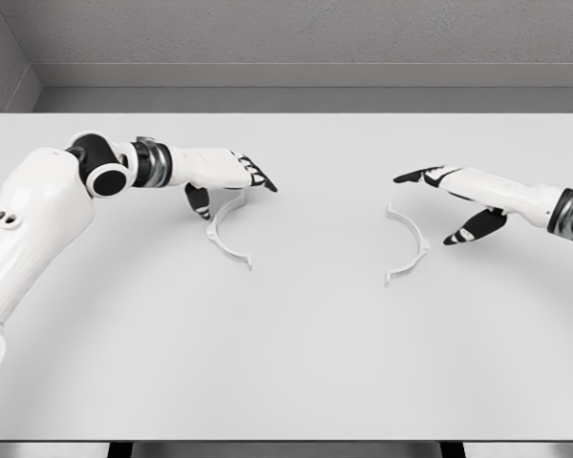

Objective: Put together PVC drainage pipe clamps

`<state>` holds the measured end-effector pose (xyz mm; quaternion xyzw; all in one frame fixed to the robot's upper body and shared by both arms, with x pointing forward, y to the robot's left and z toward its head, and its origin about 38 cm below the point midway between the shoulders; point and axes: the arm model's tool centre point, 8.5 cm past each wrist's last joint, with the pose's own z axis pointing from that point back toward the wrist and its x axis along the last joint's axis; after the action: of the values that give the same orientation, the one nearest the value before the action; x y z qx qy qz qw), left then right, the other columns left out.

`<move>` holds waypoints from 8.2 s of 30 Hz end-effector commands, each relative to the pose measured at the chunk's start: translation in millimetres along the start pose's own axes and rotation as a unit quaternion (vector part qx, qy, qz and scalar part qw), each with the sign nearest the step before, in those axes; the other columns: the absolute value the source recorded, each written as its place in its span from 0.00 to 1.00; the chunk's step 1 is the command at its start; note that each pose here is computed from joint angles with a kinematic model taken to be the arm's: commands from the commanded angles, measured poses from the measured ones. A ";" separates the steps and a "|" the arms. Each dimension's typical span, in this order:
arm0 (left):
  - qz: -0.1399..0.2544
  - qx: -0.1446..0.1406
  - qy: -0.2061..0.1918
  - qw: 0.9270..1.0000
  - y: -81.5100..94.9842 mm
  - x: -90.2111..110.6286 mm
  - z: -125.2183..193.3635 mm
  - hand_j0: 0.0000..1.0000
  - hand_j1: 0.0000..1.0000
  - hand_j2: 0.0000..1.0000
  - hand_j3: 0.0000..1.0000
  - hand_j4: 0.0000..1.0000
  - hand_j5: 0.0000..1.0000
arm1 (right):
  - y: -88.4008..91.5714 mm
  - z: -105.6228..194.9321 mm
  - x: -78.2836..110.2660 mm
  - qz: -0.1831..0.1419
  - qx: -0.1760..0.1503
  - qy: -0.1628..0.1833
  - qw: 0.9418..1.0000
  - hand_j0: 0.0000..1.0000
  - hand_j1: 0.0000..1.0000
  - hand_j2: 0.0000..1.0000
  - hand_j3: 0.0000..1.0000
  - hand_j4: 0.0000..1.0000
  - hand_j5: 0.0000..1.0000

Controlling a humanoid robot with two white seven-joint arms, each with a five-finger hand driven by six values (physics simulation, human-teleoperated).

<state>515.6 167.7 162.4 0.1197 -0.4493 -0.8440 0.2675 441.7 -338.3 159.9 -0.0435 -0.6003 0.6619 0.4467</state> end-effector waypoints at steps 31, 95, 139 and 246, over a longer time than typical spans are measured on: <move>0.008 0.036 -0.020 0.999 17.9 4.2 11.6 1.00 1.00 1.00 1.00 1.00 1.00 | 15.1 -32.7 0.3 -0.027 0.002 -0.012 1.000 1.00 1.00 1.00 1.00 1.00 1.00; 0.008 0.022 -0.090 0.996 33.5 70.0 -68.7 1.00 1.00 1.00 1.00 1.00 1.00 | -28.4 29.2 -63.4 -0.077 -0.085 0.089 0.989 1.00 1.00 1.00 1.00 1.00 1.00; 0.094 0.117 -0.031 0.988 3.0 -4.6 38.5 1.00 1.00 1.00 1.00 1.00 1.00 | -21.0 -33.3 -36.4 -0.049 -0.020 0.045 0.998 1.00 1.00 1.00 1.00 1.00 1.00; 0.139 0.127 -0.039 0.981 -20.6 -7.1 43.9 1.00 1.00 1.00 1.00 1.00 1.00 | 47.9 -64.1 75.7 0.021 0.050 -0.119 0.991 1.00 1.00 1.00 1.00 1.00 1.00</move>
<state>494.6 211.0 169.1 0.0573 -0.5722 -0.7418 0.3450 407.0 -233.2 142.6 0.0483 -0.6185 0.7006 0.3526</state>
